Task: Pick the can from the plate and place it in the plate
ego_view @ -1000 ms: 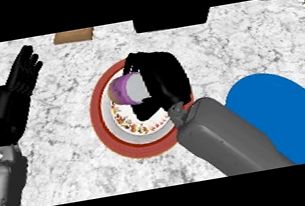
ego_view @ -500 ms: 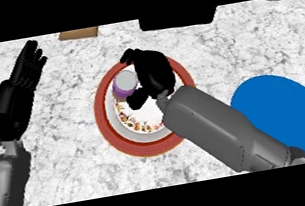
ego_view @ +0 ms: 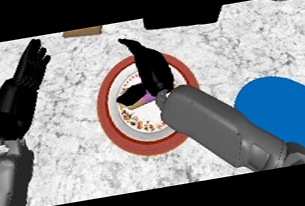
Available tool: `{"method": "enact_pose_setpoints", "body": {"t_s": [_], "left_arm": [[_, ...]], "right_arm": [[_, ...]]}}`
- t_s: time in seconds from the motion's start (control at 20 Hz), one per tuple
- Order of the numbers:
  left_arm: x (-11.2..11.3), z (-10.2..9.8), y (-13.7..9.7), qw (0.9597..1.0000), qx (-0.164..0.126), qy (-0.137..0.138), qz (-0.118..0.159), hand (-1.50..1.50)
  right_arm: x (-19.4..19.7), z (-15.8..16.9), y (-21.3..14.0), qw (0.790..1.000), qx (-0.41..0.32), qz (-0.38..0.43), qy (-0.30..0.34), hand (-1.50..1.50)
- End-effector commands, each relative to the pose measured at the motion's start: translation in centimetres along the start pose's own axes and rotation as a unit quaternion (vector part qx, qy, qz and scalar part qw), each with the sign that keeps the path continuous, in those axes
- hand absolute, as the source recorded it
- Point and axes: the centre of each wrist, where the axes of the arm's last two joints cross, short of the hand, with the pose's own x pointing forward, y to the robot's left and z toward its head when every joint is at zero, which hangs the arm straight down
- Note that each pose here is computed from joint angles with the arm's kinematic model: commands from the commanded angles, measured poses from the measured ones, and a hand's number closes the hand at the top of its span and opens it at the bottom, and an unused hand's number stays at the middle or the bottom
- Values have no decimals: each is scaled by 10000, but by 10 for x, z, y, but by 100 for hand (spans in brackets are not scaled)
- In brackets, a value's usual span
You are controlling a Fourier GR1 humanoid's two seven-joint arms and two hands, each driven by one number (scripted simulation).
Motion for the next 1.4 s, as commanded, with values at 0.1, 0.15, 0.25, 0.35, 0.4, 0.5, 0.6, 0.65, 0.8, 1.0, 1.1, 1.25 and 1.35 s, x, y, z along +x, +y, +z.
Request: {"method": "enact_pose_setpoints", "body": {"t_s": [0.1,0.15,0.25,0.35,0.4,0.5,0.6,0.65,0.8,1.0,1.1,1.25,1.35], "left_arm": [[6,-2,15,9999,72,94,-4,0],[-5,2,0,10000,60,18,-19,0],[1,1,18,9999,122,57,-64,0],[-7,7,10,9996,234,110,-137,0],[0,7,9,9998,210,39,-60,0],[-7,17,14,9992,359,106,-106,0],[-12,17,19,9994,223,261,-101,0],[-1,1,18,9992,355,197,-64,0],[-4,35,30,9992,335,186,-99,0],[-11,10,10,9989,407,170,-131,0],[1,32,21,9989,416,173,-119,0],[-3,27,19,9994,276,187,-117,0],[-4,41,27,9988,400,250,-125,0]], "right_arm": [[16,-1,-10,9907,-618,-1182,-273,-150],[2,0,-7,9902,-517,-1281,-183,-150],[3,-9,-19,9845,-621,-1627,-197,-150],[4,-13,-25,9814,-717,-1768,-206,-150],[-21,-9,-21,9794,-854,-1826,-105,-150],[-26,-8,-33,9762,-816,-2010,-36,-150],[-40,-3,-51,9747,-1007,-1996,-94,-150],[-49,-8,-60,9718,-1078,-2095,-142,-150],[-72,3,-98,9689,-1029,-2240,-201,-150],[-103,22,-126,9714,-988,-2137,-307,-150],[-124,29,-139,9719,-986,-2115,-304,-150],[-144,43,-167,9739,-915,-2047,-344,-150],[-155,63,-185,9746,-951,-1984,-412,-150]]}}
